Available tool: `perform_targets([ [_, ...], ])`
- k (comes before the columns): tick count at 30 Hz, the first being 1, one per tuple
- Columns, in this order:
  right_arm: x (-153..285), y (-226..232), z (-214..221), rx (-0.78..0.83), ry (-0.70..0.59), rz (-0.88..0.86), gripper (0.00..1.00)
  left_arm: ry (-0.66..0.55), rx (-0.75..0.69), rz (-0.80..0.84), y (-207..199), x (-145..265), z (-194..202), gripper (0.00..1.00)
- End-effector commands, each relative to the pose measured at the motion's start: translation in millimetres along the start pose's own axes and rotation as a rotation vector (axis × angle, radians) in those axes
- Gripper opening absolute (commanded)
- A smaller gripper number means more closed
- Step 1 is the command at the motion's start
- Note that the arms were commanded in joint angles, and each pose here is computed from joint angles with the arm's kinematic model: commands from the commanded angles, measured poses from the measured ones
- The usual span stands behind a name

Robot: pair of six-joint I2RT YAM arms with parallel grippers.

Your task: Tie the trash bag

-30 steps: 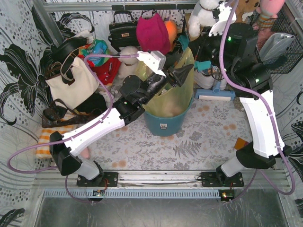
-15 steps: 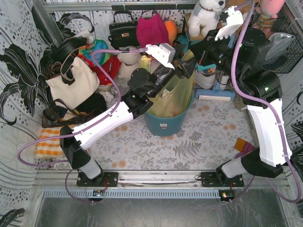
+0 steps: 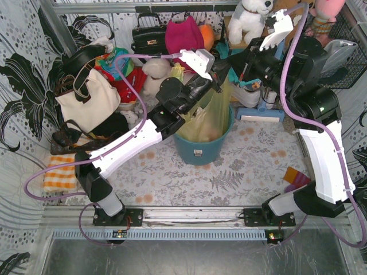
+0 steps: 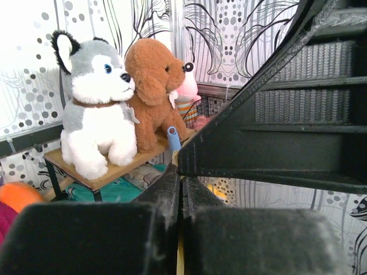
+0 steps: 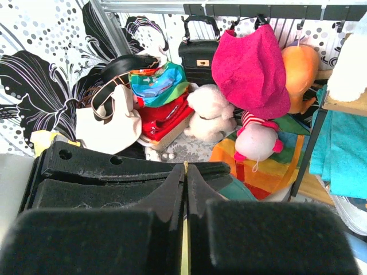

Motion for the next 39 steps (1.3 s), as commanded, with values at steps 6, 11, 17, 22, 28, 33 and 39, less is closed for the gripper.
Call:
perform_targets([
  [6,19.8,-2.6,-17.6,0.003,-0.090,0.037,0.39,-0.045,0.026,0.144,-17.0,2.7,-19.8,0.00],
  [11,35.8,-5.6,-26.9,0.017,-0.103,0.070,0.44,-0.049,0.028,0.158,-17.6,9.5,-17.1,0.00],
  [17,36.9,-9.0,-21.3,0.014,-0.043,0.106,0.37,-0.045,0.027,0.169,-19.0,9.4,-18.3,0.00],
  [22,37.3,-5.3,-14.6,0.002,-0.002,0.073,0.39,-0.041,0.027,0.147,-17.3,8.0,-19.2,0.00],
  [28,39.9,0.9,-7.5,-0.012,0.042,0.016,0.40,-0.034,0.023,0.137,-16.1,7.1,-18.5,0.00],
  [33,38.4,-0.6,-5.9,-0.005,0.046,0.028,0.36,-0.029,0.026,0.143,-16.5,6.4,-17.7,0.00],
  [39,28.4,-5.6,-6.2,0.021,0.045,0.062,0.29,-0.026,0.029,0.155,-17.8,7.2,-16.7,0.00],
])
Point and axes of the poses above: each gripper's point midway between its finger pads, its own x axis back along the fingers, its own y axis along the line the jaws close on, z = x × y, the point moved 8 cm from there along x, back along the fingers, and after that the axes turned 15 degrees about x, right-handed, at the moved point
